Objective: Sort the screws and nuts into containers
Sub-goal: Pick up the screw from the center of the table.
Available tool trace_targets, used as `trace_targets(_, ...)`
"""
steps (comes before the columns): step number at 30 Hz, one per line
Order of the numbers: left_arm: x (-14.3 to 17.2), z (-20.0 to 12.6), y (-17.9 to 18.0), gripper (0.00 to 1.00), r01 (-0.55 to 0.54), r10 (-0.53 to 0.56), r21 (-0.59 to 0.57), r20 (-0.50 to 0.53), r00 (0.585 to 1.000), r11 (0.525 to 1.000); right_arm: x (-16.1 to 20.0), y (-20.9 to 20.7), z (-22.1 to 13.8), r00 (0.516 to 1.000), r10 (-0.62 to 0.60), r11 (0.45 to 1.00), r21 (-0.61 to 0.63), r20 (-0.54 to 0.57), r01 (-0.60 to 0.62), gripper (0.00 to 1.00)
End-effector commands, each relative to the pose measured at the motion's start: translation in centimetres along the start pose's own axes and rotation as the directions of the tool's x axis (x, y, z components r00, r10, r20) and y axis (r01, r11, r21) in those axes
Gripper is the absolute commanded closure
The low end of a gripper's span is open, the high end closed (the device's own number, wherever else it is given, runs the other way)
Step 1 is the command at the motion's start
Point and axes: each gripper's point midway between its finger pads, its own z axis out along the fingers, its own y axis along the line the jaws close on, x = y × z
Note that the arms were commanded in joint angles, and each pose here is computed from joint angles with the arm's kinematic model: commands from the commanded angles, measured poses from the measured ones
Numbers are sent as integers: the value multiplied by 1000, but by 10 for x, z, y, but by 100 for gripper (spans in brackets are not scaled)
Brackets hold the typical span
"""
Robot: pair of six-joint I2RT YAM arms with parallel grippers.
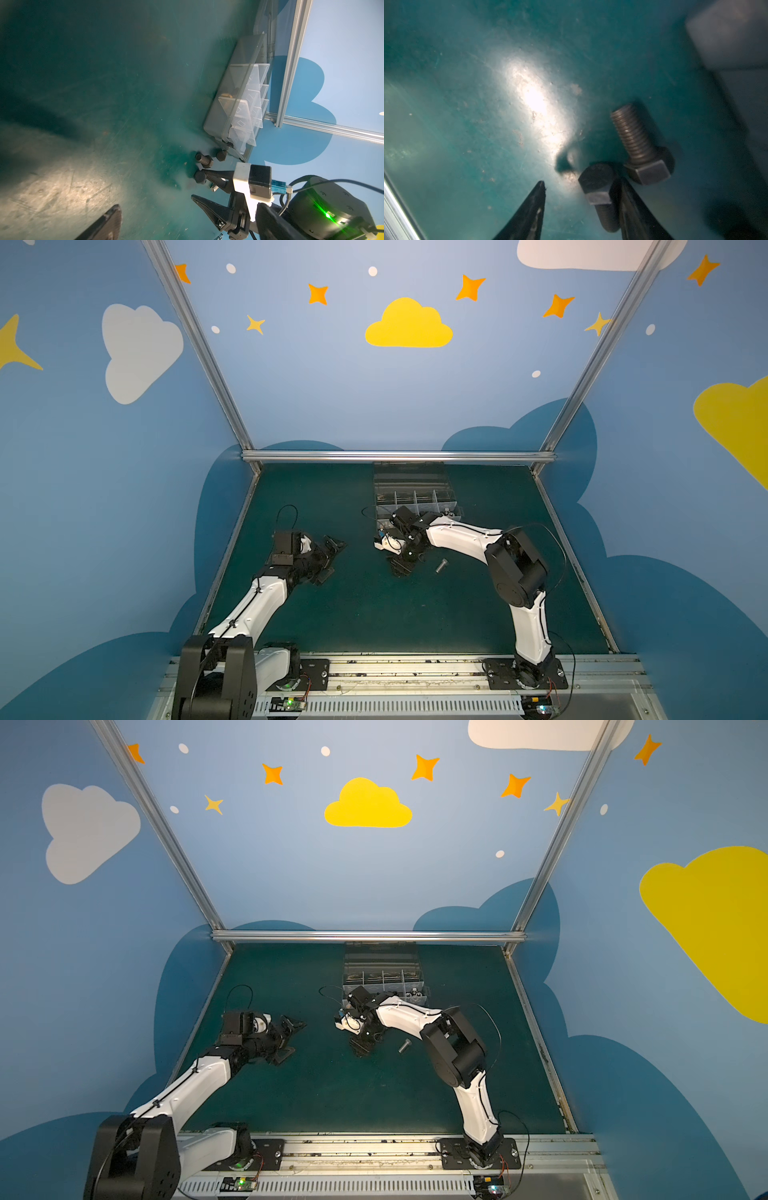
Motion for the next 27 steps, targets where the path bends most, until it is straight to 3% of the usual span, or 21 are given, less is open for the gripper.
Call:
trace_targets(1,1,-1,3,0,-14,14,-2,0,1000,1000,-1,1,7,1000,-14,1000,7,-21,14,47)
trace_targets(14,1,-1,4,0,-15,15,-1,-1,1000,1000,4,-3,21,998,30,999,37,-53,-28,53)
trace_targets(24,1,-3,5,0,-12,12,-1,3,1000,1000,-4,5,0,999,41,999,2,-11,-41,90)
trace_targets(27,1,-3,5,0,-12,12,-1,3,1000,1000,-12,10,-21,998,49,998,-28,34,-49,95)
